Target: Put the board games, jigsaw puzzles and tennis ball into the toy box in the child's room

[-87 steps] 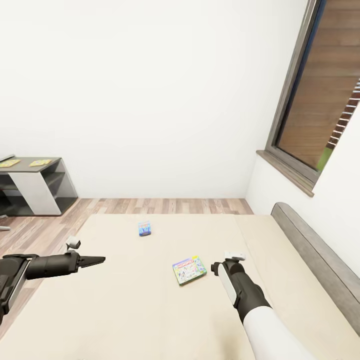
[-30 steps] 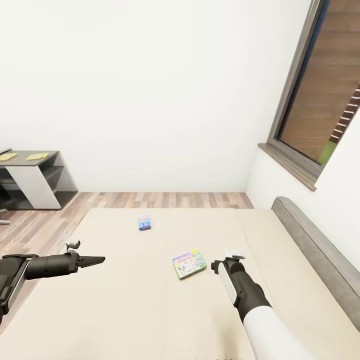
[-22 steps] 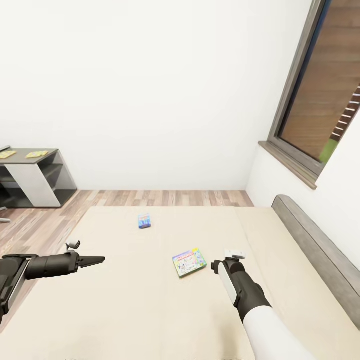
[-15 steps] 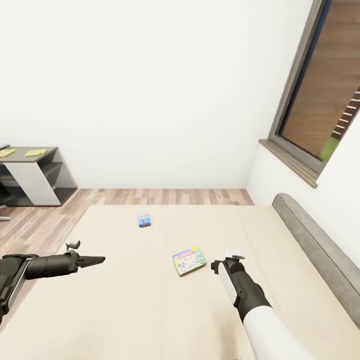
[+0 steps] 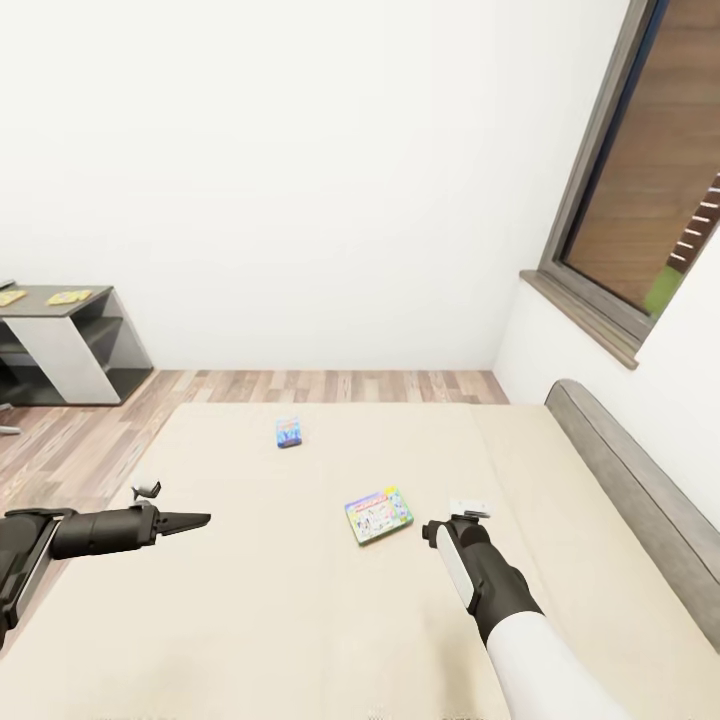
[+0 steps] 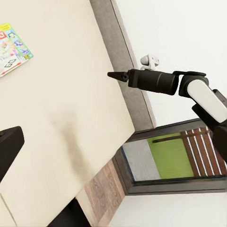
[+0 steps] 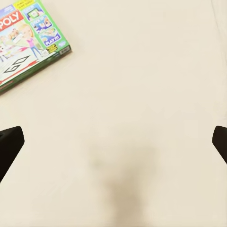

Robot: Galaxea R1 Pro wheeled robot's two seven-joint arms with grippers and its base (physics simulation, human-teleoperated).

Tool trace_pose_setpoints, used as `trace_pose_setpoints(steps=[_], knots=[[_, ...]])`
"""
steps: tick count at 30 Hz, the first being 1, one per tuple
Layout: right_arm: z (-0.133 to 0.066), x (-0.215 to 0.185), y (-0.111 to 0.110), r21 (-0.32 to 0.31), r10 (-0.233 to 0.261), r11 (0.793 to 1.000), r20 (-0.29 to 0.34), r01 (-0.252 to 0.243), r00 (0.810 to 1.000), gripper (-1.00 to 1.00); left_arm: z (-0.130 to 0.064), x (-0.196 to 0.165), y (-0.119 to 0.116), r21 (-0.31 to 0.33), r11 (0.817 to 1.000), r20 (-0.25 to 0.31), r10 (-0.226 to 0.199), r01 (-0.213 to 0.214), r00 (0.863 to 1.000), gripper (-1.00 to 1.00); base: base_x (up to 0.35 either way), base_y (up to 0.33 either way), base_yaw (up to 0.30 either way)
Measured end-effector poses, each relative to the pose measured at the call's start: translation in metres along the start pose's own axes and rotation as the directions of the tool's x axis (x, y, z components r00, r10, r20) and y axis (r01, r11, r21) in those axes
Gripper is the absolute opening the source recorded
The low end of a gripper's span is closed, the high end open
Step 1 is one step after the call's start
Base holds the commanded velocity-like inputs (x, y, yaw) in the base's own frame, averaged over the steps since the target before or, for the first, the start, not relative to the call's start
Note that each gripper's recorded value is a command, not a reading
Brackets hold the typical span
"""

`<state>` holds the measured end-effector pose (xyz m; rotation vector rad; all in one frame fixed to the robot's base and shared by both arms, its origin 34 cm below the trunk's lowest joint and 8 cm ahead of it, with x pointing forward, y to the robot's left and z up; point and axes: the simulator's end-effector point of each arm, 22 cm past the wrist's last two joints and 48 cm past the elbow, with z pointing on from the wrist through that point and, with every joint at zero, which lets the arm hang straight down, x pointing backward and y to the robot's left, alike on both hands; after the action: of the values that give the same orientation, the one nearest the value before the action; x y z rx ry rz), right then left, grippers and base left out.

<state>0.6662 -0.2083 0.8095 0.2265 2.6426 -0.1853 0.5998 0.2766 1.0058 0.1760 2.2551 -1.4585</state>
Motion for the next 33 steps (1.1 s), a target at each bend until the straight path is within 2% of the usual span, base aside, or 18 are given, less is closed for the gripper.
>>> trace_pose_setpoints(steps=[33], knots=[[0.018, 0.021, 0.0, 0.006, -0.007, 1.0, -0.045, 0.007, 0.999, 1.0, 0.008, 0.011, 0.019, -0.006, 0.999, -0.022, -0.042, 0.042, 0.999, 1.0, 0.0, 0.0, -0.021]])
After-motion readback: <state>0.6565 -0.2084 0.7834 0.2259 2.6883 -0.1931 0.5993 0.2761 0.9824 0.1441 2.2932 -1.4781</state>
